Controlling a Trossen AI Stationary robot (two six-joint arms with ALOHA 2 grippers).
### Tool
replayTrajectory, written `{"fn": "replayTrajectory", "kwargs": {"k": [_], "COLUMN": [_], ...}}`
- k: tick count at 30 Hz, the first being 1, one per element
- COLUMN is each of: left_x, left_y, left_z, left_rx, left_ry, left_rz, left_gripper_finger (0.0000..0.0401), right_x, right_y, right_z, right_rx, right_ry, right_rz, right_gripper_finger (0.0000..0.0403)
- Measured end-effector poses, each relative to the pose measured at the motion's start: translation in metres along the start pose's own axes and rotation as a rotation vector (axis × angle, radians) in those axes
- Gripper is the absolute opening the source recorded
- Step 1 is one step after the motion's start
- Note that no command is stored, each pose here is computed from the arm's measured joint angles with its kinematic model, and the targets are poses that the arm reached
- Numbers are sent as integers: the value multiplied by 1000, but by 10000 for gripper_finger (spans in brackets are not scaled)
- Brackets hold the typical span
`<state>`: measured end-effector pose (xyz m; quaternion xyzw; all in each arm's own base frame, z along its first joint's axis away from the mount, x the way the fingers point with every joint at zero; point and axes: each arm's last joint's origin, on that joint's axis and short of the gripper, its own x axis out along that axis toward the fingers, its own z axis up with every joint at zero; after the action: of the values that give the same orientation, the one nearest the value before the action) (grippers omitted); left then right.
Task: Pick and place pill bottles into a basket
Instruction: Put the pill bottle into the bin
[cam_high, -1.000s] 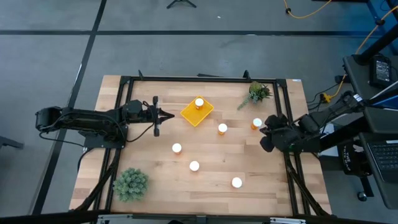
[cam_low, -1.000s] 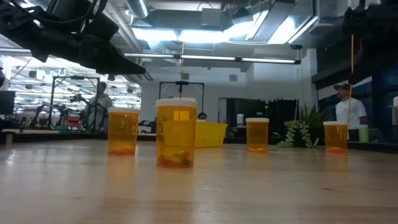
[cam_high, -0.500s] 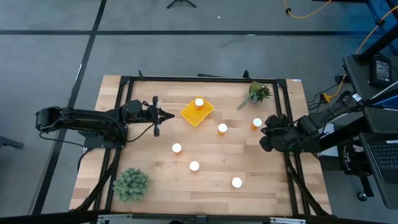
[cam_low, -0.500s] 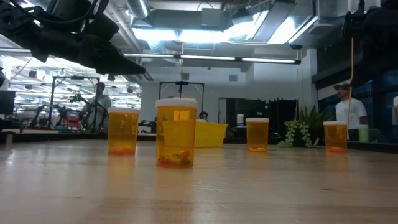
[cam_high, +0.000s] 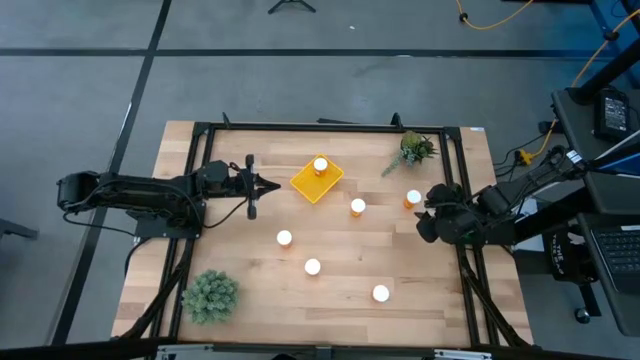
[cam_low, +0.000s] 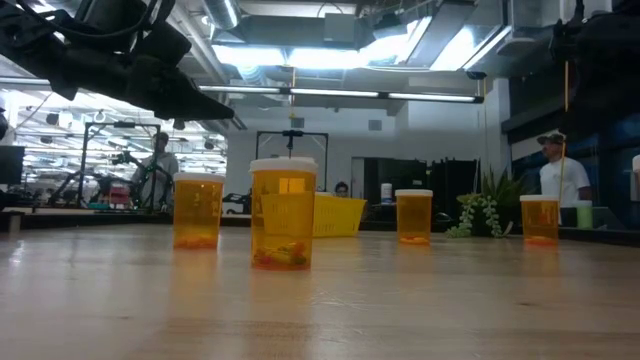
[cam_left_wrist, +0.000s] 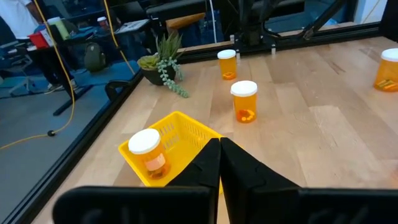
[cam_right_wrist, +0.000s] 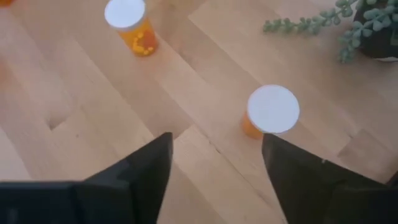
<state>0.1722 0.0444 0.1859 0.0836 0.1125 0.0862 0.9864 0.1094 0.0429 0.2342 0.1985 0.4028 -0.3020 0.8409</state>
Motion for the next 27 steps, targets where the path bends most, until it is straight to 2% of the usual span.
{"fn": "replayTrajectory", "kwargs": {"k": [3,7,13,18,27], "left_x": [0,0,0,0,0], "left_y": [0,0,0,0,0], "left_z": [0,0,0,0,0], "left_rx": [0,0,0,0,0], "left_ry": [0,0,0,-1,-2], "left_rz": [0,0,0,0,2], "left_gripper_finger": [9,5,4,10,2], "right_x": [0,2,26,47,52], "right_y": [-1,-5,-5,-15,-19], "right_z": [0,-3,-18,-29,-23], "right_rx": [45,117,147,177,233], "right_ry": [3,13,-9,-69,-62], "right_rz": [-9,-46,-54,-121,-159], "right_gripper_finger": [278,282,277,270,268]}}
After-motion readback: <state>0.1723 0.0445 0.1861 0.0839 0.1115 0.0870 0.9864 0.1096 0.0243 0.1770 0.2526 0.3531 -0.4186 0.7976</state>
